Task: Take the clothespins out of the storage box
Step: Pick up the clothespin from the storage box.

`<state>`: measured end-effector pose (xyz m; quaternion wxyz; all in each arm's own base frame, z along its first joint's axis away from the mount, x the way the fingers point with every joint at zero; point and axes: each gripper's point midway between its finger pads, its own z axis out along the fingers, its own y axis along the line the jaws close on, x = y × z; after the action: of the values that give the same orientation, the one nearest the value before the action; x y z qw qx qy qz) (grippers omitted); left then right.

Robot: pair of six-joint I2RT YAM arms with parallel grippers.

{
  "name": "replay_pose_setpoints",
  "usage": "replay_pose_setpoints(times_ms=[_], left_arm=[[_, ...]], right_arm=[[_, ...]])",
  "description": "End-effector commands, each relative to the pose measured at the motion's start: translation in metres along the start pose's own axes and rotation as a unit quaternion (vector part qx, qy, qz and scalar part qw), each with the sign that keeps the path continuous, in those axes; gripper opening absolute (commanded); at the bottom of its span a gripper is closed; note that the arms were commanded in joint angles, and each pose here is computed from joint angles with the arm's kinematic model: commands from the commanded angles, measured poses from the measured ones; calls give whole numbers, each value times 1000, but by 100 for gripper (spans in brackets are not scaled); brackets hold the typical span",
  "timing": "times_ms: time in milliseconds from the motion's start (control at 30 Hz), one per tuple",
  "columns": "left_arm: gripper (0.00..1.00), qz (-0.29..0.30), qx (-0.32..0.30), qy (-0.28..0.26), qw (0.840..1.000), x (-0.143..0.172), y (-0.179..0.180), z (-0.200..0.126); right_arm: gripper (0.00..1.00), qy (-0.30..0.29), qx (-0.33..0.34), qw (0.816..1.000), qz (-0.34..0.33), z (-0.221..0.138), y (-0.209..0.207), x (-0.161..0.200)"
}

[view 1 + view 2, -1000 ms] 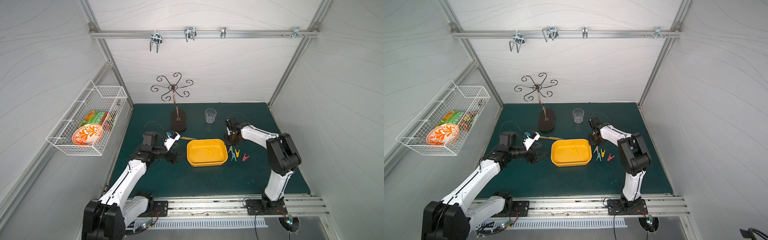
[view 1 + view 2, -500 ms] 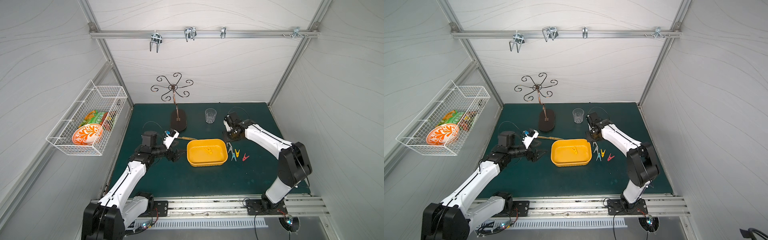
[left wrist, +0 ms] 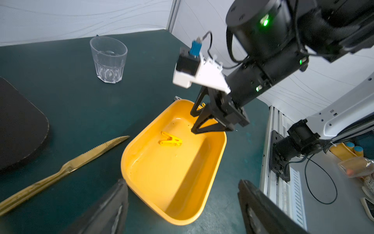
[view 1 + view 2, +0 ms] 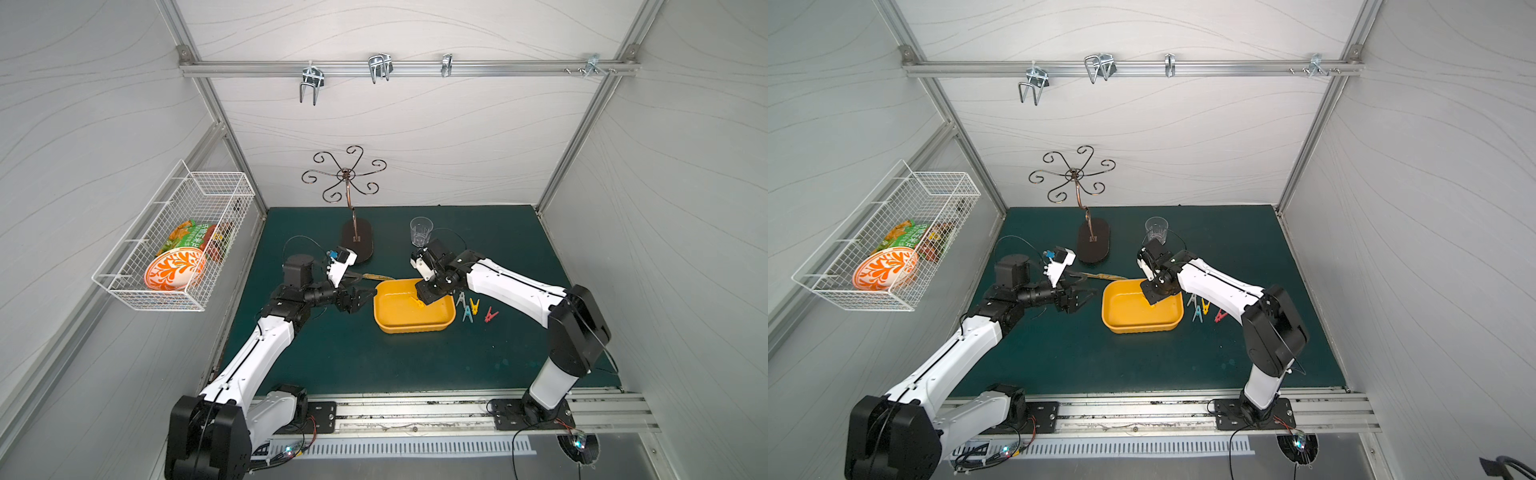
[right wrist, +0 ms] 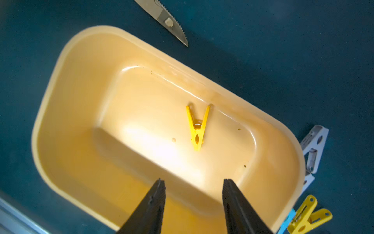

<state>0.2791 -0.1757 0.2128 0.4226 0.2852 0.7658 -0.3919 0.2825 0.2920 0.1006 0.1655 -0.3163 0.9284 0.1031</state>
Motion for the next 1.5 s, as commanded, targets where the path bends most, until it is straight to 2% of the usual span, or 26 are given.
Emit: replay_pose_setpoints(times_ms=[0, 333, 767, 900, 1000, 1100, 1300, 1467], left_arm=[[87, 40, -20, -22, 999, -28, 5, -2], [87, 47, -38, -9, 998, -21, 10, -3], [87, 45, -52, -9, 998, -15, 13, -4], [87, 44, -58, -9, 997, -14, 15, -5], [87, 44, -59, -10, 997, -14, 16, -4], [87, 45, -60, -10, 997, -15, 16, -4], [87, 45, -59, -8, 997, -13, 17, -4], [87, 45, -61, -7, 997, -11, 17, -4]], right_arm=[[53, 3, 8, 1000, -22, 19, 4, 2], [53, 16, 48, 998, -32, 55, -5, 11], [34, 44, 58, 996, -43, 82, -3, 27], [23, 45, 58, 996, -43, 82, -3, 29], [13, 39, 56, 997, -46, 77, -2, 27], [7, 26, 53, 997, -50, 66, -1, 23], [5, -18, 33, 998, -53, 25, 4, 12], [5, -50, 45, 998, -9, -9, -17, 4]])
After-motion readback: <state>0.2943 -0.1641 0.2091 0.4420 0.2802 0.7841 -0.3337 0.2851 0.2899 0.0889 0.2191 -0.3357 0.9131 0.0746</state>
